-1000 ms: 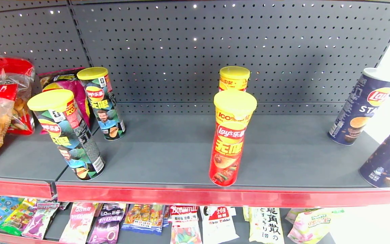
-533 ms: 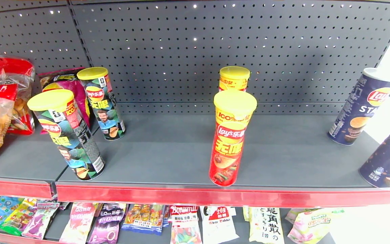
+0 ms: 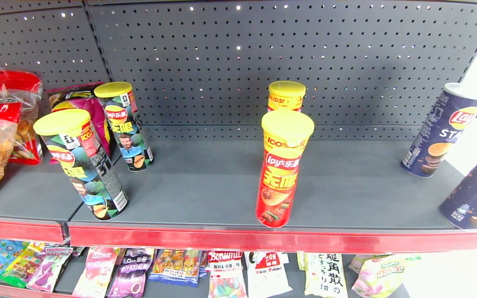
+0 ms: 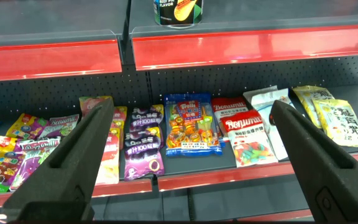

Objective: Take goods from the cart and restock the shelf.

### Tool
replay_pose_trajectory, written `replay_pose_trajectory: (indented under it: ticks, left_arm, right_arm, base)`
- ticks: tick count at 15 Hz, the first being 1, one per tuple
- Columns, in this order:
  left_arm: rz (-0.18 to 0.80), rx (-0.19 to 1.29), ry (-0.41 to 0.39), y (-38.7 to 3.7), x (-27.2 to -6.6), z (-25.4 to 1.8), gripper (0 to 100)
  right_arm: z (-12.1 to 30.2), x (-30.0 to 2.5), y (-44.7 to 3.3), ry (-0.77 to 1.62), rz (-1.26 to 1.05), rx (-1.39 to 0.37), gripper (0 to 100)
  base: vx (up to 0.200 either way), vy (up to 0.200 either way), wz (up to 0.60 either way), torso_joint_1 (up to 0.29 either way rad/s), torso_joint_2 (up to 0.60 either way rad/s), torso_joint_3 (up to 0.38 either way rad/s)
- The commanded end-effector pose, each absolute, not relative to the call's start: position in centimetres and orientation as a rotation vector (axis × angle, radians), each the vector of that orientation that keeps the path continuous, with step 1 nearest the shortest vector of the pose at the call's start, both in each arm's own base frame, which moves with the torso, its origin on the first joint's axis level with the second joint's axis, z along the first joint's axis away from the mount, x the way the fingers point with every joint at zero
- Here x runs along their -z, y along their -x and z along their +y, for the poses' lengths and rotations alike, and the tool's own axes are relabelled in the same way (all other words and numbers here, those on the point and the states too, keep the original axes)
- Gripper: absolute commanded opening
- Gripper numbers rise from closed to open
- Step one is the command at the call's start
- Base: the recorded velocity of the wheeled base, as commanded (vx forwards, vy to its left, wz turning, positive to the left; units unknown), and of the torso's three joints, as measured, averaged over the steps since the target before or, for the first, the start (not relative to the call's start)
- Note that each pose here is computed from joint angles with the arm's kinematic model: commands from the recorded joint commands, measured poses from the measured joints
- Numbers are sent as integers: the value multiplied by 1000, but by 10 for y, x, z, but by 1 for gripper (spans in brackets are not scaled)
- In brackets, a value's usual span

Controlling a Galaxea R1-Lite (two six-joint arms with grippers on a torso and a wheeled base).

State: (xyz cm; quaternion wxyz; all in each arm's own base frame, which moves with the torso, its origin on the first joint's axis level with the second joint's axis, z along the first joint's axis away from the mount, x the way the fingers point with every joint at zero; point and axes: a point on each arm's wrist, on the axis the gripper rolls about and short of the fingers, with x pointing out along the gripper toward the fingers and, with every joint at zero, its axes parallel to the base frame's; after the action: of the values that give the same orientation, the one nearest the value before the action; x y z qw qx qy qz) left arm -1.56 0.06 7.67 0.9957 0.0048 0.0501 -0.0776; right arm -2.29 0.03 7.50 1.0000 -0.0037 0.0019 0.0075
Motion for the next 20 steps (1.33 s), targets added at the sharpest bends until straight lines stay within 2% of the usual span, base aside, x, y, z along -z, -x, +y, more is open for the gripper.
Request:
replay_pose_trajectory:
  ticks: [1, 20]
  left_arm:
    - [102, 155, -9, 16, -77, 1, 100]
    - [102, 155, -9, 16, -77, 1, 100]
  right_arm:
    - [0, -75, 23, 8, 5, -15, 100]
    - [0, -75, 23, 6, 5, -14, 100]
  base:
    - [0, 0, 0, 0, 0, 0]
    - [0, 0, 0, 0, 0, 0]
